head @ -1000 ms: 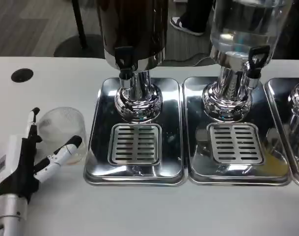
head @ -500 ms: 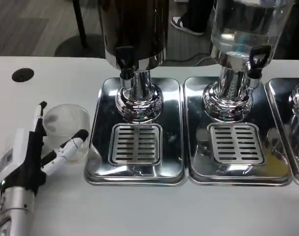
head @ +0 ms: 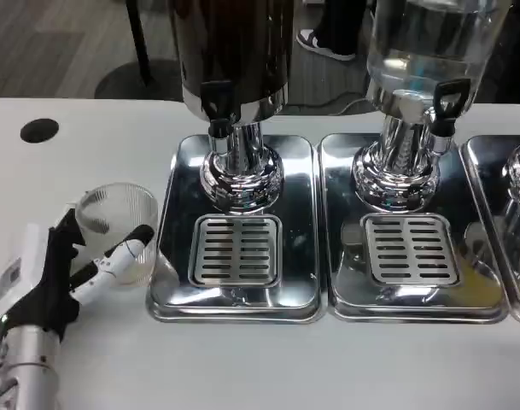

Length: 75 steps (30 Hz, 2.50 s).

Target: Grasp the cup under the faucet to collect the drink, then remove the cup.

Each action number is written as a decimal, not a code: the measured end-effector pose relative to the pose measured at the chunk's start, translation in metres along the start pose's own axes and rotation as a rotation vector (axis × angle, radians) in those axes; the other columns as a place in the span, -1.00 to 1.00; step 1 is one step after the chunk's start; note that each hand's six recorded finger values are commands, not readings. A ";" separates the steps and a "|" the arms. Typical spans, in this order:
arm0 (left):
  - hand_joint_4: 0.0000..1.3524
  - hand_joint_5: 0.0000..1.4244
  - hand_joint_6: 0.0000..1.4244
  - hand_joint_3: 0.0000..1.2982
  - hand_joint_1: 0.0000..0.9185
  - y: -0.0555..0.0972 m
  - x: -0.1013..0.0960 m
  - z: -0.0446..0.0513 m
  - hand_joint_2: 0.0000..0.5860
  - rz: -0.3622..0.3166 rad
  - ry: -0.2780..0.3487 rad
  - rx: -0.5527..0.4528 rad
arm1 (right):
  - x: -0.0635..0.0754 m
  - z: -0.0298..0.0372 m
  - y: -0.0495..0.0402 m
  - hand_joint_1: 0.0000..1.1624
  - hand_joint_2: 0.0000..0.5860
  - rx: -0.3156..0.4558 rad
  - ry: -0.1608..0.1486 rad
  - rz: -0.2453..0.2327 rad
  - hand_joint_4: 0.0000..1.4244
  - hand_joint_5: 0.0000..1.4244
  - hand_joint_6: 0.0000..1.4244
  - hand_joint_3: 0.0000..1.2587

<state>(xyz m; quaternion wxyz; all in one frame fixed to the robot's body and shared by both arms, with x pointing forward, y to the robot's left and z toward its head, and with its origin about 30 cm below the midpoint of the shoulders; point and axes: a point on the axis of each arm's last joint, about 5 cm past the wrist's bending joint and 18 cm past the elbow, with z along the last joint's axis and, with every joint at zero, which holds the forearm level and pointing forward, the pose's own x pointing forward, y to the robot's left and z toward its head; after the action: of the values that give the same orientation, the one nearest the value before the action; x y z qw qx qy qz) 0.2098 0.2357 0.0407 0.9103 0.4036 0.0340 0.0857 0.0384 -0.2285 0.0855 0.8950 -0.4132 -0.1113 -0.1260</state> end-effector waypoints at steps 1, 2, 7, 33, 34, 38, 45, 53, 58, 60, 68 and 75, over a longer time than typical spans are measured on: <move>-0.24 -0.40 -0.35 -0.46 -0.60 0.000 0.000 -0.0004 -0.60 0.005 0.002 -0.002 | 0.000 0.0001 0.0000 0.09 0.69 0.001 -0.002 -0.001 -0.68 -0.81 -0.96 -0.52; -0.23 -0.40 -0.35 -0.45 -0.60 0.001 0.000 -0.0005 -0.60 0.008 0.000 -0.001 | 0.000 0.0002 0.0001 0.09 0.69 0.002 -0.003 -0.002 -0.68 -0.81 -0.96 -0.52; -0.21 -0.39 -0.33 -0.40 -0.60 0.002 -0.002 -0.0016 -0.60 0.010 0.000 0.000 | 0.000 0.0005 0.0003 0.09 0.68 0.005 -0.007 -0.005 -0.68 -0.80 -0.95 -0.51; -0.17 -0.32 -0.22 -0.36 -0.59 0.001 -0.013 -0.0033 -0.58 0.048 0.015 -0.056 | -0.001 0.0009 0.0001 0.09 0.68 0.009 -0.011 -0.010 -0.66 -0.79 -0.94 -0.51; -0.17 -0.32 -0.22 -0.36 -0.59 0.001 -0.013 -0.0026 -0.58 0.050 0.013 -0.060 | -0.001 0.0010 0.0001 0.09 0.68 0.009 -0.011 -0.010 -0.66 -0.79 -0.94 -0.51; -0.17 -0.32 -0.22 -0.36 -0.59 0.001 -0.013 -0.0018 -0.58 0.055 0.009 -0.065 | -0.001 0.0010 0.0001 0.09 0.68 0.009 -0.011 -0.010 -0.66 -0.79 -0.94 -0.51; -0.16 -0.31 -0.20 -0.35 -0.59 0.002 -0.012 0.0015 -0.58 0.073 -0.001 -0.081 | -0.001 0.0007 0.0003 0.09 0.68 0.009 -0.008 -0.010 -0.67 -0.79 -0.94 -0.51; -0.16 -0.30 -0.19 -0.34 -0.59 0.002 -0.009 0.0104 -0.58 0.098 -0.039 -0.105 | -0.001 0.0007 0.0004 0.09 0.68 0.009 -0.008 -0.010 -0.66 -0.79 -0.94 -0.51; -0.16 -0.29 -0.16 -0.34 -0.59 0.002 -0.008 0.0138 -0.58 0.109 -0.059 -0.105 | -0.001 0.0007 0.0004 0.09 0.68 0.010 -0.008 -0.010 -0.66 -0.79 -0.94 -0.51; -0.16 -0.29 -0.16 -0.34 -0.59 0.002 -0.007 0.0156 -0.58 0.109 -0.071 -0.097 | -0.001 0.0007 0.0004 0.09 0.68 0.010 -0.008 -0.010 -0.66 -0.79 -0.94 -0.51; -0.16 -0.28 -0.16 -0.34 -0.59 -0.006 -0.005 0.0227 -0.58 0.078 -0.121 -0.043 | -0.002 0.0006 -0.0001 0.09 0.68 0.009 -0.006 -0.010 -0.66 -0.79 -0.94 -0.51; -0.14 -0.28 -0.15 -0.32 -0.59 -0.013 -0.006 0.0214 -0.58 0.063 -0.125 -0.005 | -0.005 0.0001 -0.0023 0.09 0.68 0.003 -0.003 -0.008 -0.66 -0.79 -0.94 -0.51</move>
<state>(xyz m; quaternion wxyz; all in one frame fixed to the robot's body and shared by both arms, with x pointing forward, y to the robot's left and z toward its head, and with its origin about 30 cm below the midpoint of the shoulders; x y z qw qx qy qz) 0.2084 0.2105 0.0456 0.9085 0.4067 -0.0356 0.0891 0.0333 -0.2292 0.0858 0.8949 -0.4116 -0.1144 -0.1291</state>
